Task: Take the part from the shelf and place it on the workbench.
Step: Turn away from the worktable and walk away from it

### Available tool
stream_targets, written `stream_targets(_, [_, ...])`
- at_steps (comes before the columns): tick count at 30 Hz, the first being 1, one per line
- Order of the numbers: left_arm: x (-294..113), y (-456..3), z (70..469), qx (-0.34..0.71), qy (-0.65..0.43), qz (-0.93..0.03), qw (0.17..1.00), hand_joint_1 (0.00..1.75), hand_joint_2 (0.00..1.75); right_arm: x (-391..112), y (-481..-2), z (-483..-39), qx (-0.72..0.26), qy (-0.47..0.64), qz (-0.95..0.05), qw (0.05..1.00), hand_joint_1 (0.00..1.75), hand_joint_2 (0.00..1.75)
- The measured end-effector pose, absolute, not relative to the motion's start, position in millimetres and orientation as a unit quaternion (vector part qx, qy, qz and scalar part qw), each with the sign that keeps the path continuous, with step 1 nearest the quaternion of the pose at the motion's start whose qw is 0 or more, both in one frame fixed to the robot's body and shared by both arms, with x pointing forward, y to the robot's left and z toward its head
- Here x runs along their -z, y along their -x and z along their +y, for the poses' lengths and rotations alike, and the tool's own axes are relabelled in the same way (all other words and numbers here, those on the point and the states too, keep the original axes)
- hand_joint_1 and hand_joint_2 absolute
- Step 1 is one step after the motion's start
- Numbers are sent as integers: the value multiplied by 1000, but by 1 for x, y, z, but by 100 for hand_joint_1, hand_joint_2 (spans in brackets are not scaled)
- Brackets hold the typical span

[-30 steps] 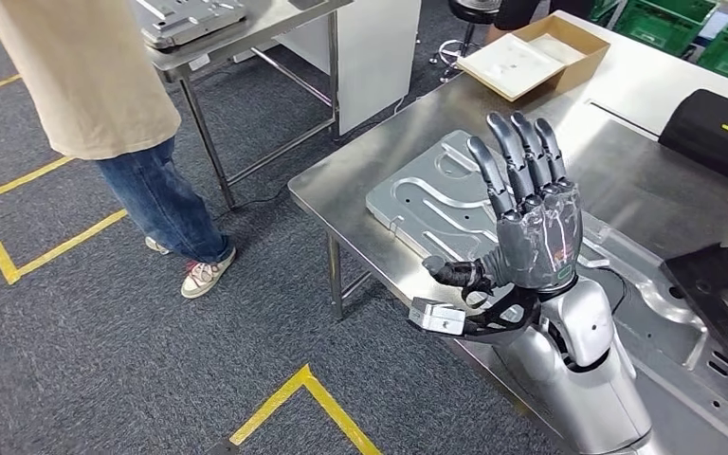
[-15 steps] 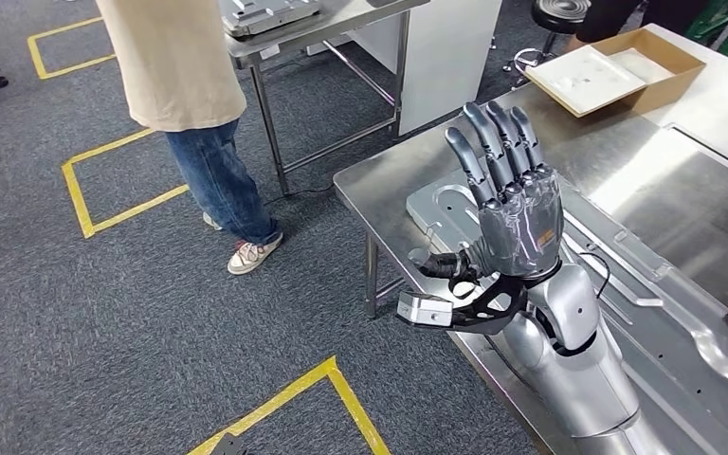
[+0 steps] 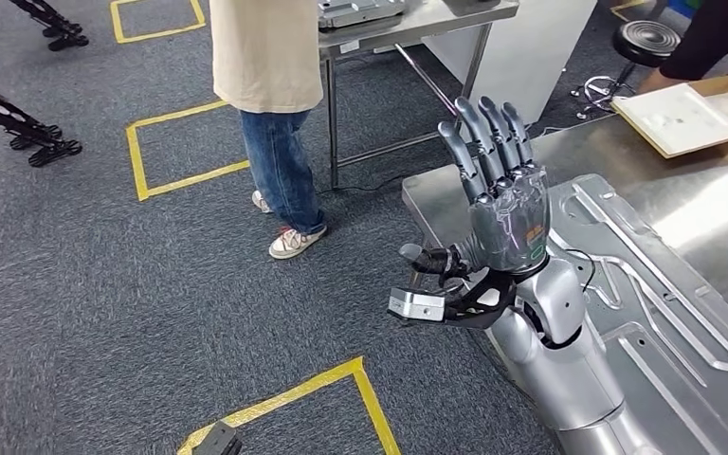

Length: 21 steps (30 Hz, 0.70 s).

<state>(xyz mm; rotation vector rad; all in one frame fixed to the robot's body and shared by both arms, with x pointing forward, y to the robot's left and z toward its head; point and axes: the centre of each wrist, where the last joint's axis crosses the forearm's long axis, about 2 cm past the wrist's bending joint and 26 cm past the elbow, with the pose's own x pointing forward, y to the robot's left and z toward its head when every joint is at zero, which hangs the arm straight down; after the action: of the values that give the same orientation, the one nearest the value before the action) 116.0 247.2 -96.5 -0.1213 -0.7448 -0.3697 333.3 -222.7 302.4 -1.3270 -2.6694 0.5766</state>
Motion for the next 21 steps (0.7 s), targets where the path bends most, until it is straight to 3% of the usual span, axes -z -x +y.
stream_targets(21, [96, -118, 254, 182, 64, -333, 923, 0, 0, -305, -344, -193, -191, 398, -894, 74, 0, 0])
